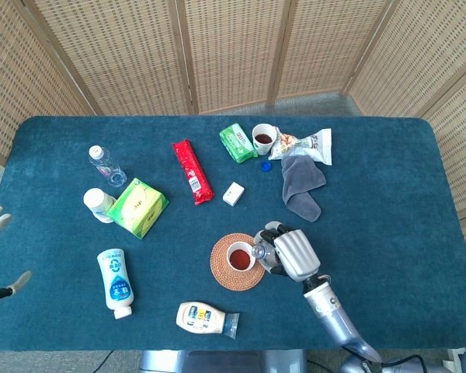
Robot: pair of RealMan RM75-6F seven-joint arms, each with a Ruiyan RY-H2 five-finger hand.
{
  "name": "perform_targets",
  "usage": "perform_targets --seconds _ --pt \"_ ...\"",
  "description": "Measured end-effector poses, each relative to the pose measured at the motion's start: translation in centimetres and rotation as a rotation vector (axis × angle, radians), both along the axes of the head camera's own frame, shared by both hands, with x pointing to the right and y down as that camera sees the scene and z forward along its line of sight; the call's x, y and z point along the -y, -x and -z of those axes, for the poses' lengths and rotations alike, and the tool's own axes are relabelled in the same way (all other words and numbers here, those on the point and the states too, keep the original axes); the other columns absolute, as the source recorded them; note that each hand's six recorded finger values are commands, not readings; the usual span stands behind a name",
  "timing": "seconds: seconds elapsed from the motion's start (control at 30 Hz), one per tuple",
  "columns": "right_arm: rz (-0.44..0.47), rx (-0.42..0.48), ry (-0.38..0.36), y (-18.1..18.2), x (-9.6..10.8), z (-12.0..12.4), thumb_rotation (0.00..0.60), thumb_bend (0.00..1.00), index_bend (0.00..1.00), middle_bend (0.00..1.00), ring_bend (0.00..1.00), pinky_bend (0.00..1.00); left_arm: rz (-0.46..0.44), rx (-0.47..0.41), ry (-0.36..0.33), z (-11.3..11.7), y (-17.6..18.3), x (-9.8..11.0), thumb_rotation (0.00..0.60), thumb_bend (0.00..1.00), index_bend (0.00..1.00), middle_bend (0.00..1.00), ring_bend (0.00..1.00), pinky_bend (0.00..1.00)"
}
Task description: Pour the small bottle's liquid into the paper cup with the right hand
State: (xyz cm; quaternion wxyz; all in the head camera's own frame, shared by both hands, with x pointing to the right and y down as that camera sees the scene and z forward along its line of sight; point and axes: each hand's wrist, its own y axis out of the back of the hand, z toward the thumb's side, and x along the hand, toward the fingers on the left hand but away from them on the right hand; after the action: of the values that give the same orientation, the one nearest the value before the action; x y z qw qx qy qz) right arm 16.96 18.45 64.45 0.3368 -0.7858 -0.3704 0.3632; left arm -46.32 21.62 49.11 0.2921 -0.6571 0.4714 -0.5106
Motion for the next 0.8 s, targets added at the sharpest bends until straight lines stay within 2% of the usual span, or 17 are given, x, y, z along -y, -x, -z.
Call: perform_targets --seconds 0.43,0.8 --pt "0.044 -0.104 -0.051 1.3 0.3 -0.1 0.600 0.83 0.45 0.61 0.31 0.80 0.003 -0.004 0.001 0.1 0.1 0.0 0.600 0.27 0.00 0.00 0.00 0.00" --pt "0.115 -0.199 -0.128 2.0 0.3 -0.1 0.600 0.83 0.45 0.61 0.31 0.80 0.003 -0.005 0.004 0.0 0.1 0.1 0.600 0.27 0.00 0.00 0.00 0.00"
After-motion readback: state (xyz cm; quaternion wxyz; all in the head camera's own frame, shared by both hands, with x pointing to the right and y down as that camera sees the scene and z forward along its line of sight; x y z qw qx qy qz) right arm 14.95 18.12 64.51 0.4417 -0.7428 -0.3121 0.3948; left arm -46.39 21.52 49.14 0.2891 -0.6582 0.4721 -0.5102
